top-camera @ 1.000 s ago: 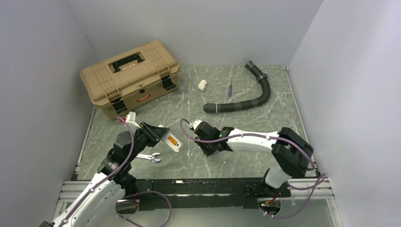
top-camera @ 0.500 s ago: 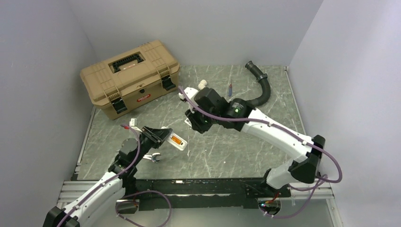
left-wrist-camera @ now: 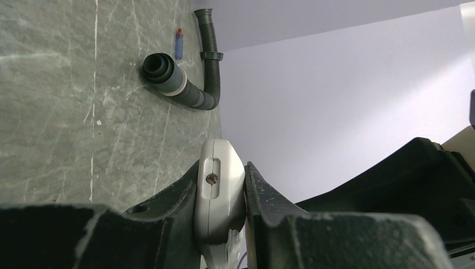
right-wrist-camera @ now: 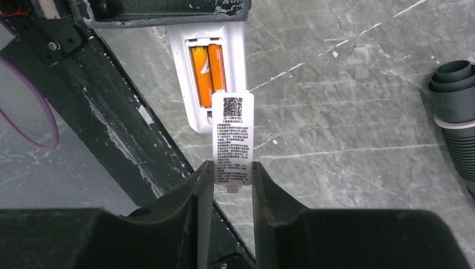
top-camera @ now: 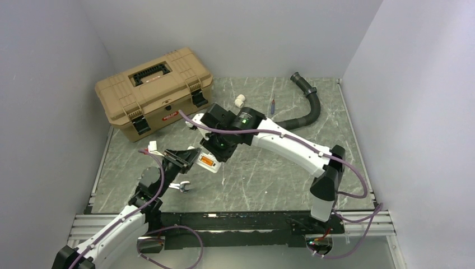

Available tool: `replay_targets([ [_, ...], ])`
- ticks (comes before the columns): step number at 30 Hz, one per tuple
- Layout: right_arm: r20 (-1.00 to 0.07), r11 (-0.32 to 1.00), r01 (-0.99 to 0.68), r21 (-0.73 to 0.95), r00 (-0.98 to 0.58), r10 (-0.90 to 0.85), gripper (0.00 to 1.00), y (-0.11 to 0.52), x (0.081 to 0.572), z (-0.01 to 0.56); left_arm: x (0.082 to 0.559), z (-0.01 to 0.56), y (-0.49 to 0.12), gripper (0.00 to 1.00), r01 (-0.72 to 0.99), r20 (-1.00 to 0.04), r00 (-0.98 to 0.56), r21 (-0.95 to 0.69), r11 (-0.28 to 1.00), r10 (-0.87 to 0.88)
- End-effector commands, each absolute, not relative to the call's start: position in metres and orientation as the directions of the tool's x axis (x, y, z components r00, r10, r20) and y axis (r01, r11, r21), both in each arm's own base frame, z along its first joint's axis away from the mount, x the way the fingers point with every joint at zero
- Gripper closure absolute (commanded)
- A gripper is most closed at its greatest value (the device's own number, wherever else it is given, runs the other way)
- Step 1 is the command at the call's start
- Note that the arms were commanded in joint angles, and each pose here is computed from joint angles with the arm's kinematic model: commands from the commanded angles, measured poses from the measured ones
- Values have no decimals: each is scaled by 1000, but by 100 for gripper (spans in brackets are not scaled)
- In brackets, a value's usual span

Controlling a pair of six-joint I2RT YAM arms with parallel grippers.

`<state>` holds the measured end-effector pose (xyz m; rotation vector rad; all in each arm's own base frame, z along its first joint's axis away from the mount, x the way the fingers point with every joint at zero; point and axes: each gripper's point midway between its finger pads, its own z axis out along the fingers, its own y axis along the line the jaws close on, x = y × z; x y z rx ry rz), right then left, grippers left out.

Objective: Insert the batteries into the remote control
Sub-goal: Load the battery cover into the remote control.

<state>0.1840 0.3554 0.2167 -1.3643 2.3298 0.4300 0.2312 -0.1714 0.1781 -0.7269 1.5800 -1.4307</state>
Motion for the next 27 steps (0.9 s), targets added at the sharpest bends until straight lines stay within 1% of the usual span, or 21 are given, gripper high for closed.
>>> replay_targets([
  [1,-467,466,-885,6,-415,-781,100,358,185,222,234,204,-166,100,177,-178,-420,-978,112,-890],
  [4,-450,462,-887,-4,-411,-793,100,365,185,213,234,204,-166,100,177,-174,-424,-978,107,-889],
  [16,-479,473,-880,-37,-400,-781,100,385,190,209,232,201,-168,100,171,-164,-436,-980,98,-885],
  [21,-519,482,-876,-24,-401,-755,100,393,192,217,232,201,-169,100,171,-161,-441,-981,93,-883],
  [27,-518,477,-879,-2,-407,-752,100,397,189,214,232,201,-168,100,172,-164,-439,-980,96,-884],
])
